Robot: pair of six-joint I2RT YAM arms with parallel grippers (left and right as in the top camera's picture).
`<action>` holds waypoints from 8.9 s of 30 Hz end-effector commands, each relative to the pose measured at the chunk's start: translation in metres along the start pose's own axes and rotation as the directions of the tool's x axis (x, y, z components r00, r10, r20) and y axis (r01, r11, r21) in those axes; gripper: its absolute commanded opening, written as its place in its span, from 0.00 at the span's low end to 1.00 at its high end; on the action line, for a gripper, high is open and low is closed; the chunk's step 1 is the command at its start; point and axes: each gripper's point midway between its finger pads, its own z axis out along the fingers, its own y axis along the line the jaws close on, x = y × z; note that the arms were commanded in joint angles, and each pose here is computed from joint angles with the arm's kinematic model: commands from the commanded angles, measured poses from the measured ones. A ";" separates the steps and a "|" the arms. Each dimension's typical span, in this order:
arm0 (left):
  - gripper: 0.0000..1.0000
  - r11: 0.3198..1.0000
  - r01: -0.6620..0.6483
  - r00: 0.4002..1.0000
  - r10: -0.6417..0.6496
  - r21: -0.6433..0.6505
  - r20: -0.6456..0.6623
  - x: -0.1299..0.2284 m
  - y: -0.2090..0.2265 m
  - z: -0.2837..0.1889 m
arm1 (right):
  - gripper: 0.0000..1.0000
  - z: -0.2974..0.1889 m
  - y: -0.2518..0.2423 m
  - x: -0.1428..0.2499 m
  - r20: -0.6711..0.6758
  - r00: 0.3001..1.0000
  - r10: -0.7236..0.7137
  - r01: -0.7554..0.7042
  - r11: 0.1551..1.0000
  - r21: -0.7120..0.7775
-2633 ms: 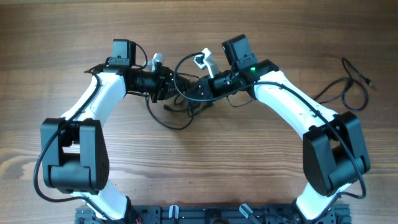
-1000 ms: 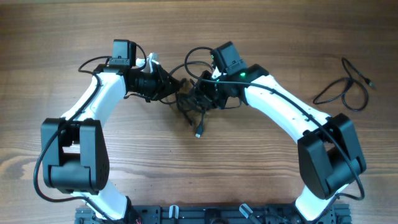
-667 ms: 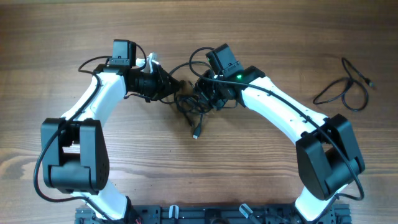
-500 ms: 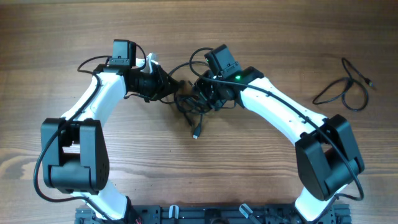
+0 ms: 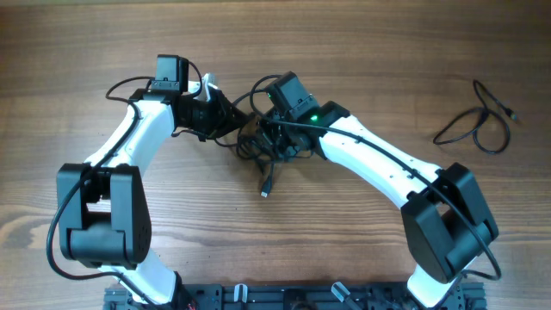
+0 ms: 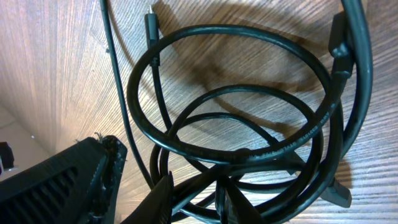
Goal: Untangle cables
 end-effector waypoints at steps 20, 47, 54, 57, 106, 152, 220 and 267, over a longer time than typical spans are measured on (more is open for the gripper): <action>0.17 0.993 -0.112 0.993 0.113 0.043 -0.022 0.006 -0.010 -0.001 | 0.04 -0.028 0.013 -0.029 0.145 0.888 -0.436 0.440 0.898 0.004; 0.04 0.916 -0.364 0.922 0.380 0.167 -0.070 0.036 -0.049 0.017 | 0.04 -0.058 0.028 -0.039 0.055 0.816 -0.575 0.575 0.800 -0.172; 0.04 0.923 -0.371 0.925 0.377 0.105 -0.050 0.029 -0.041 0.019 | 0.04 -0.058 0.028 -0.039 0.061 0.798 -0.600 0.601 0.781 -0.169; 0.04 0.927 -0.373 0.927 0.375 0.043 -0.032 0.022 -0.032 0.020 | 0.04 -0.058 0.028 -0.036 0.058 0.765 -0.641 0.640 0.748 -0.176; 0.04 0.601 -0.676 0.671 0.742 0.426 0.017 0.071 -0.075 0.003 | 0.04 -0.070 0.009 -0.035 -0.114 0.850 -0.515 0.479 0.845 -0.239; 0.04 0.834 -0.543 0.837 0.547 0.099 -0.016 0.025 -0.041 0.019 | 0.34 -0.053 -0.004 -0.042 -0.125 0.907 -0.402 0.375 0.906 -0.194; 0.04 0.909 -0.211 0.948 0.281 -0.361 0.153 -0.027 0.026 0.006 | 0.04 -0.303 0.037 -0.038 0.495 0.643 -0.584 0.764 0.449 -0.462; 0.04 0.949 -0.212 0.966 0.240 -0.232 0.096 -0.011 0.008 0.015 | 0.73 -0.041 -0.004 0.061 -0.120 0.430 -0.895 0.742 0.426 -0.517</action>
